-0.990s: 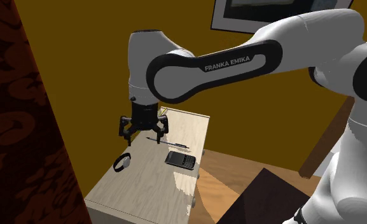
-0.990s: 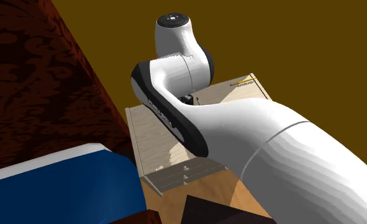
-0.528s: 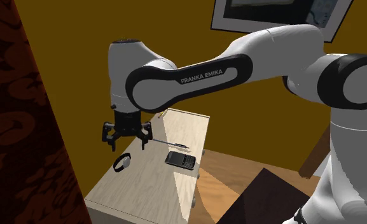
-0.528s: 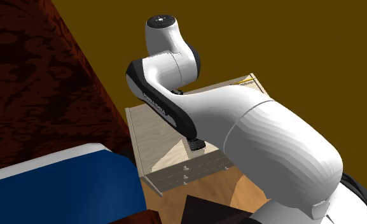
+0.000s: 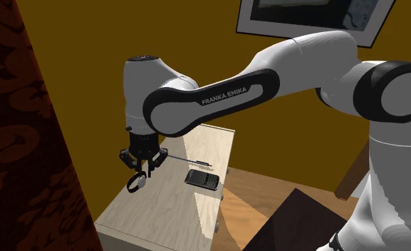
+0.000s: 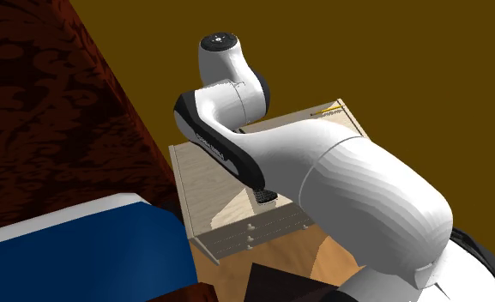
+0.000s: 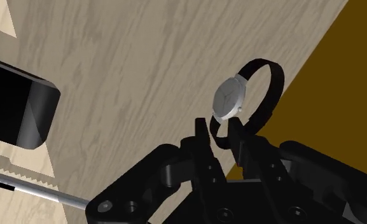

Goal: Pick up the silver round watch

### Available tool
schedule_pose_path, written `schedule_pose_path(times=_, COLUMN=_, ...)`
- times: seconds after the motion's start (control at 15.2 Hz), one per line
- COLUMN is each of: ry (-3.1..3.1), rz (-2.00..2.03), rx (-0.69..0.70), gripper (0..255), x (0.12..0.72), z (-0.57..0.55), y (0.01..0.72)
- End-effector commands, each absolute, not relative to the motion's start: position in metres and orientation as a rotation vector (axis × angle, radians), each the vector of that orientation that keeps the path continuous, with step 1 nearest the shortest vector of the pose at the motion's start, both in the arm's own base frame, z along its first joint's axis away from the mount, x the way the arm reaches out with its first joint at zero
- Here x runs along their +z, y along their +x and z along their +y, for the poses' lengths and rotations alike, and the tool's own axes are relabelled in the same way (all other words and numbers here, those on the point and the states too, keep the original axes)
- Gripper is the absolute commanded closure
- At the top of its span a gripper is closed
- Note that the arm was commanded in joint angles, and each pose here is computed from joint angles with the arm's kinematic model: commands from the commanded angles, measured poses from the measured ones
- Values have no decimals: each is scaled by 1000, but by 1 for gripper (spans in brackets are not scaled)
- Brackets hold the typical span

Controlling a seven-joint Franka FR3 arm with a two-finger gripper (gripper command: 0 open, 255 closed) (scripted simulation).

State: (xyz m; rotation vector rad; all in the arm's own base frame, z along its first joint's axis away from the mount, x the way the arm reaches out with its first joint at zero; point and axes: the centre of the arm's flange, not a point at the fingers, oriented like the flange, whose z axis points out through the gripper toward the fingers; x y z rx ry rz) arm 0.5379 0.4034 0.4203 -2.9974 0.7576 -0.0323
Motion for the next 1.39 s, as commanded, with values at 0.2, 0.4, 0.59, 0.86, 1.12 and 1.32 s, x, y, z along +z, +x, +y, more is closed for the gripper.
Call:
schedule_pose_path(times=0.2, ry=-3001, rz=759, rx=-28, gripper=255, x=417, z=403, y=538)
schedule_pose_path(times=0.4, ry=-3000, rz=759, rx=-28, gripper=255, x=420, z=403, y=539)
schedule_pose_path(times=0.59, ry=-3000, rz=759, rx=-28, gripper=255, x=436, z=403, y=539)
schedule_pose_path(times=0.86, ry=-3000, rz=759, rx=-28, gripper=255, x=457, z=403, y=539)
schedule_pose_path(times=1.12, ry=-3000, rz=759, rx=-28, gripper=255, x=478, z=403, y=539)
schedule_pose_path(times=1.32, ry=-3000, rz=759, rx=-28, gripper=255, x=494, z=403, y=539)
